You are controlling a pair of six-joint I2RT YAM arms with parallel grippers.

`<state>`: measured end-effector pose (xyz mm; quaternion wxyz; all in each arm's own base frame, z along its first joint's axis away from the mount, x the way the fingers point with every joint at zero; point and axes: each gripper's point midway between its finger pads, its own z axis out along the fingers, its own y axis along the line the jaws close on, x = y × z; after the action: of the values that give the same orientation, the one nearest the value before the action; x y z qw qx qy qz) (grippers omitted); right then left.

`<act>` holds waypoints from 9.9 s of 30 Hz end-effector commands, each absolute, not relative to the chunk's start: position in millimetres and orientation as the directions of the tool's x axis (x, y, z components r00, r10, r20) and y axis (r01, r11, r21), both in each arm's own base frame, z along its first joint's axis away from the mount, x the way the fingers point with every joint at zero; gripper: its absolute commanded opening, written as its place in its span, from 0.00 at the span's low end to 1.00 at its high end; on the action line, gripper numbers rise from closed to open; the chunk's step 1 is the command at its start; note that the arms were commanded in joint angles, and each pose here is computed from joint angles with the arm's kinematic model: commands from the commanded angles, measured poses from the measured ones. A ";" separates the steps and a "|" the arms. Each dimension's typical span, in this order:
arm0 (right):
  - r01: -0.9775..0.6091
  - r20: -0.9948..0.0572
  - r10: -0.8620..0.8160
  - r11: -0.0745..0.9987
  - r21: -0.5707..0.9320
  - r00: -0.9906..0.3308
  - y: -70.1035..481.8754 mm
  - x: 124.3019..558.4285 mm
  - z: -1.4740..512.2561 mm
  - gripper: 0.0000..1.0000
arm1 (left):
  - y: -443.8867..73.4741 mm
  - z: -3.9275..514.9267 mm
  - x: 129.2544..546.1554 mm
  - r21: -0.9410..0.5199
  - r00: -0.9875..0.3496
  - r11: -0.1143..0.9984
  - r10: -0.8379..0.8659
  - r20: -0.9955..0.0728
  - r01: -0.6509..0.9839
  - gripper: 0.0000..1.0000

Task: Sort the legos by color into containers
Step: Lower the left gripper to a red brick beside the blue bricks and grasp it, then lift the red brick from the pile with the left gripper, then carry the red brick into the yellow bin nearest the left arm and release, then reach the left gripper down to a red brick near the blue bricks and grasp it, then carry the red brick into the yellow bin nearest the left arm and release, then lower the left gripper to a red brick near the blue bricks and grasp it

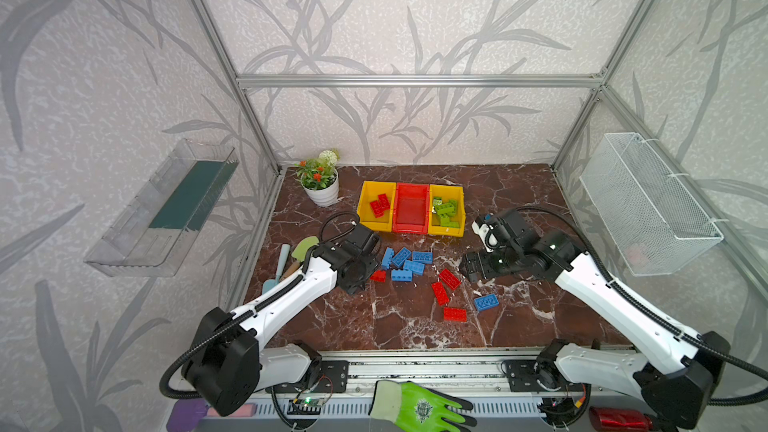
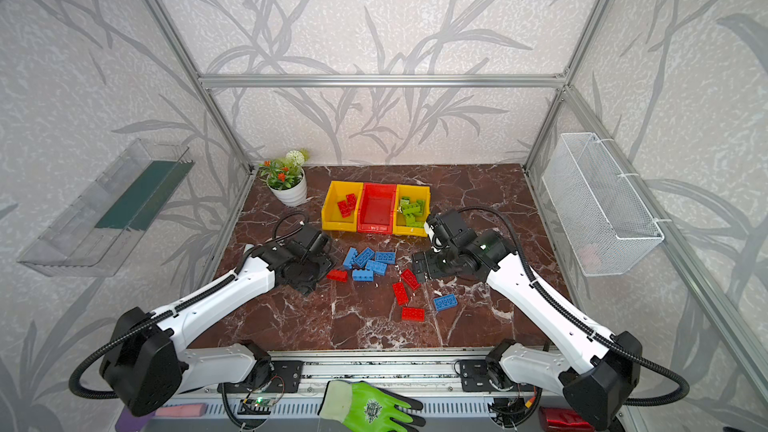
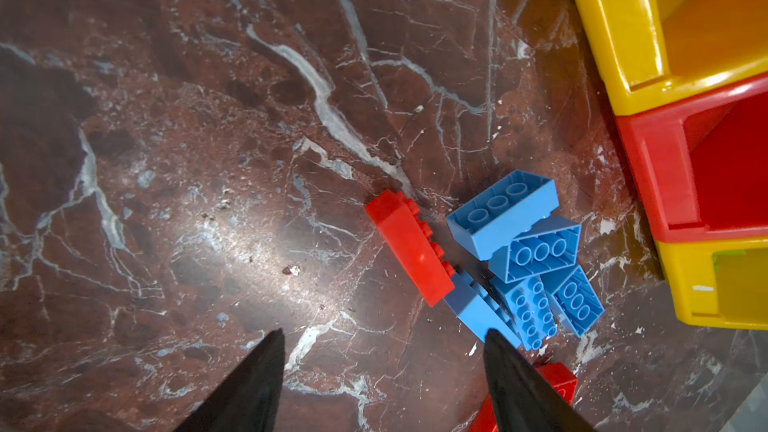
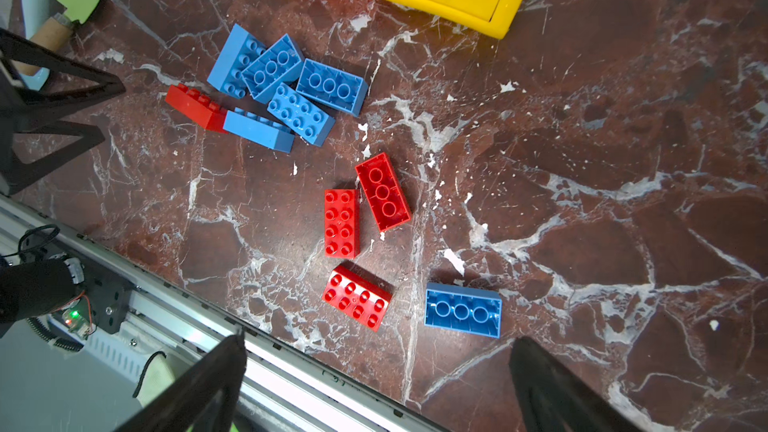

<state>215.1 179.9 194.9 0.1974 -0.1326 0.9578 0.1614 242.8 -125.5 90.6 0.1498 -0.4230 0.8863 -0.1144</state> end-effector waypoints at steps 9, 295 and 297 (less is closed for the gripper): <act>-0.311 -0.467 -0.165 0.915 0.255 -0.869 164.5 197.9 212.7 0.99 | -135.8 75.1 266.0 -0.381 -0.469 0.488 -0.871 -0.148 -0.786 0.76; -0.037 -0.420 0.069 0.970 0.241 -0.905 134.2 242.4 220.5 0.99 | -180.5 167.4 471.1 -0.130 -0.920 0.991 -0.044 -0.391 0.007 0.87; -0.030 -0.418 0.077 0.969 0.244 -0.905 127.6 230.7 218.2 0.99 | -188.7 166.4 447.6 -0.143 -0.928 0.989 -0.082 -0.363 -0.031 0.87</act>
<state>247.6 138.3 220.8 0.2262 -0.0002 0.9658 0.1269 471.8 -172.2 145.0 0.1779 -0.0114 0.9828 -0.0490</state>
